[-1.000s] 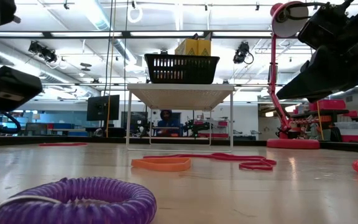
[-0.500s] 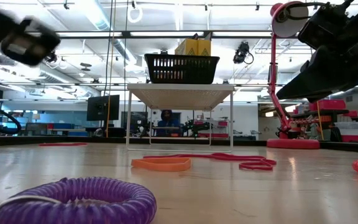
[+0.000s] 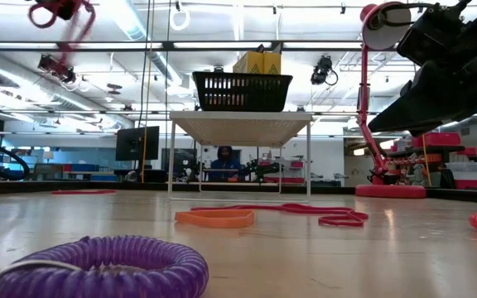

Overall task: Pick & Place Office Desk Supplies
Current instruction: Put the red rubber band into the red bin on the shelf

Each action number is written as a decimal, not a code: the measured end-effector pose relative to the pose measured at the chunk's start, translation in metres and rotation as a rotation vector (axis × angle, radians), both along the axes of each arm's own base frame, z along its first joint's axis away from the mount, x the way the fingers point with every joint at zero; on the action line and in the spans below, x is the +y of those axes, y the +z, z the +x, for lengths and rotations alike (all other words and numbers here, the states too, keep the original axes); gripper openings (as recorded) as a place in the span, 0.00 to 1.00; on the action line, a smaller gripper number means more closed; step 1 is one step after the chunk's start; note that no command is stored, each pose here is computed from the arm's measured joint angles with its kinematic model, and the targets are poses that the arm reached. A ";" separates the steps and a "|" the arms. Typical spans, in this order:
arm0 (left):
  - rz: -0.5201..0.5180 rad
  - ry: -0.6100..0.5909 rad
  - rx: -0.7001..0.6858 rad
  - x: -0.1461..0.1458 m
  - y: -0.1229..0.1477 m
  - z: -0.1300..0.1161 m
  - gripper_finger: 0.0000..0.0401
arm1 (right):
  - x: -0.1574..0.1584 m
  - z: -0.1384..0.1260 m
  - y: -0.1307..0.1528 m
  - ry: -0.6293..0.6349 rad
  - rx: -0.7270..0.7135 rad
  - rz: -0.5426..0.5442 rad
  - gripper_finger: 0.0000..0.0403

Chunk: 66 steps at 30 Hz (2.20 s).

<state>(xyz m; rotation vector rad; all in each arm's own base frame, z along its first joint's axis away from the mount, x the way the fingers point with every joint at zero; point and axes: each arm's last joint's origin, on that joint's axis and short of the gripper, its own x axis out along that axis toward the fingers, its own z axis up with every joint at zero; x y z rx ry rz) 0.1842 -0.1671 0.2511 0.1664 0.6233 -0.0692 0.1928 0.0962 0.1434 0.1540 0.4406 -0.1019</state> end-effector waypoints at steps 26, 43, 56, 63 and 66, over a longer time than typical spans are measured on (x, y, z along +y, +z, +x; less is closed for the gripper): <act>0.102 0.305 -0.206 0.111 0.059 0.005 0.02 | 0.000 0.000 0.000 0.003 0.001 0.001 0.06; 0.212 0.595 -0.292 0.200 0.145 0.034 0.01 | 0.000 0.000 0.000 0.001 0.000 0.001 0.06; 0.206 0.735 -0.083 0.328 0.118 0.084 0.01 | 0.000 0.000 0.000 -0.001 0.000 0.000 0.06; 0.155 0.757 -0.065 0.372 0.114 0.103 0.01 | 0.000 0.000 0.000 0.000 0.000 0.000 0.06; 0.118 0.723 -0.054 0.378 0.107 0.113 0.01 | 0.000 0.000 0.000 0.000 0.000 0.000 0.06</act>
